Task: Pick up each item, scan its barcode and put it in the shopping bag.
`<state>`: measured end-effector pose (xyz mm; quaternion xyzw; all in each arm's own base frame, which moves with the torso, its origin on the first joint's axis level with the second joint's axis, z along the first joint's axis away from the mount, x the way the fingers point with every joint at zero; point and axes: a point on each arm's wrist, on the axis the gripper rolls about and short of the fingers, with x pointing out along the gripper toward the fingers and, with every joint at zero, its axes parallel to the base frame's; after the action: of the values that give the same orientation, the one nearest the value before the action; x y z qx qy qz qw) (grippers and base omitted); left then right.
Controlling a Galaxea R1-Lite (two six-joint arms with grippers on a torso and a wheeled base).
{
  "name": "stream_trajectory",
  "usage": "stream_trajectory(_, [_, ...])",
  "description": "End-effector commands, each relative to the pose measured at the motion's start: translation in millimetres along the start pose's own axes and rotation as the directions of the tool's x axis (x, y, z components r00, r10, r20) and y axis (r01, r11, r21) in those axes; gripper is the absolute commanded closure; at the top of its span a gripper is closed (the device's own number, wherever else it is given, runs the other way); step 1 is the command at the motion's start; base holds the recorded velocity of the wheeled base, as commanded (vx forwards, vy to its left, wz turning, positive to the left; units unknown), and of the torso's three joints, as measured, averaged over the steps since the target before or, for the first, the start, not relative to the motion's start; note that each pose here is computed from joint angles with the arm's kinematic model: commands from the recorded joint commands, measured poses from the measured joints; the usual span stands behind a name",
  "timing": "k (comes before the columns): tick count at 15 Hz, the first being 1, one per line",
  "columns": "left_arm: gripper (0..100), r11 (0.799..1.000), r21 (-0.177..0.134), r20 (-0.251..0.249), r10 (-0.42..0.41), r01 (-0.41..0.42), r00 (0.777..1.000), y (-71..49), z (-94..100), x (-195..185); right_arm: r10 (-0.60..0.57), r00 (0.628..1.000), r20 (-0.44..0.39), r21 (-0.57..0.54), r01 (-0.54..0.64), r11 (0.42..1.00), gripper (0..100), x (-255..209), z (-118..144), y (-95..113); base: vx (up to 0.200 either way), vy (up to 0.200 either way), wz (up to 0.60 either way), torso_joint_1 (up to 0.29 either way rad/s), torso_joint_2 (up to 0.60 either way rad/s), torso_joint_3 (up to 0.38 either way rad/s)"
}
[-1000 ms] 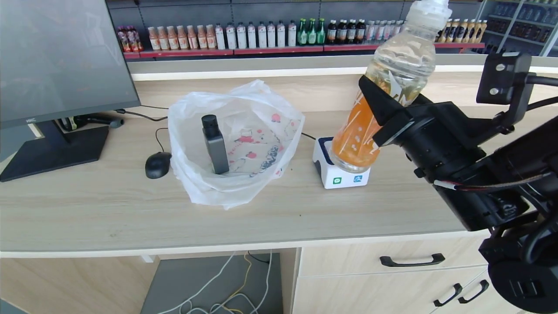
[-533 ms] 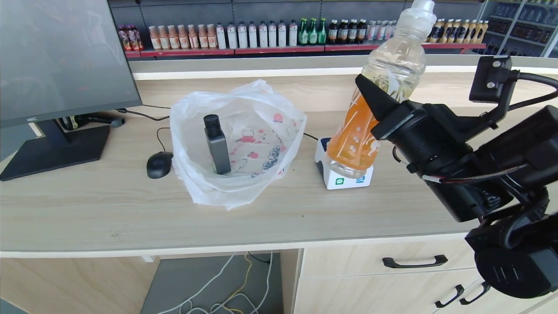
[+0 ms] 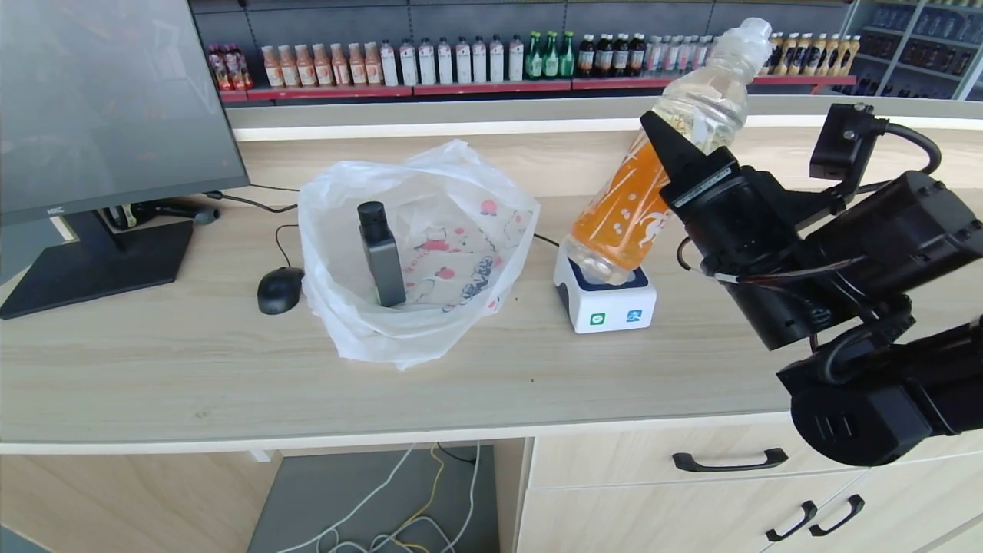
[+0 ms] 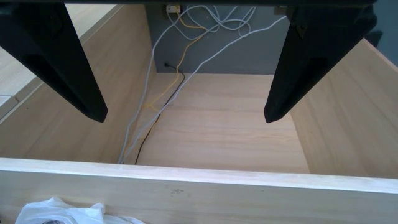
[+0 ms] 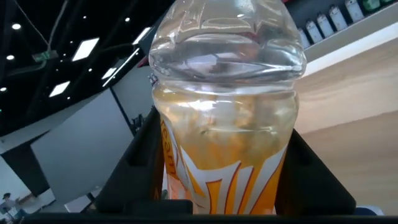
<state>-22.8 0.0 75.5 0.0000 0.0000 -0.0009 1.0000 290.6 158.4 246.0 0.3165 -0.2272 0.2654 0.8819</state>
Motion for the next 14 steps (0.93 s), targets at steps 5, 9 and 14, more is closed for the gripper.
stream_trajectory(5, [0, 1.0, 0.0, 0.0, 0.0, 0.0, 1.0, 0.0, 0.0, 0, -0.141, 0.989, 0.042, 0.199, 0.13, 0.971, 100, 2, -2, -32, 0.0, 0.0, 0.0, 0.0, 0.0, 0.0])
stream_trajectory(9, [0, 1.0, 0.0, 0.0, 0.0, 0.0, 1.0, 0.0, 0.0, 0, -0.197, 0.979, 0.045, 0.327, 0.172, 0.929, 100, 1, -10, -40, 0.0, 0.0, 0.0, 0.0, 0.0, 0.0])
stream_trajectory(14, [0, 1.0, 0.0, 0.0, 0.002, -0.002, 1.0, 0.0, 0.0, 0, -0.223, 0.974, 0.026, 0.398, 0.195, 0.897, 100, 1, -22, -48, 0.0, 0.0, 0.0, 0.0, 0.0, 0.0])
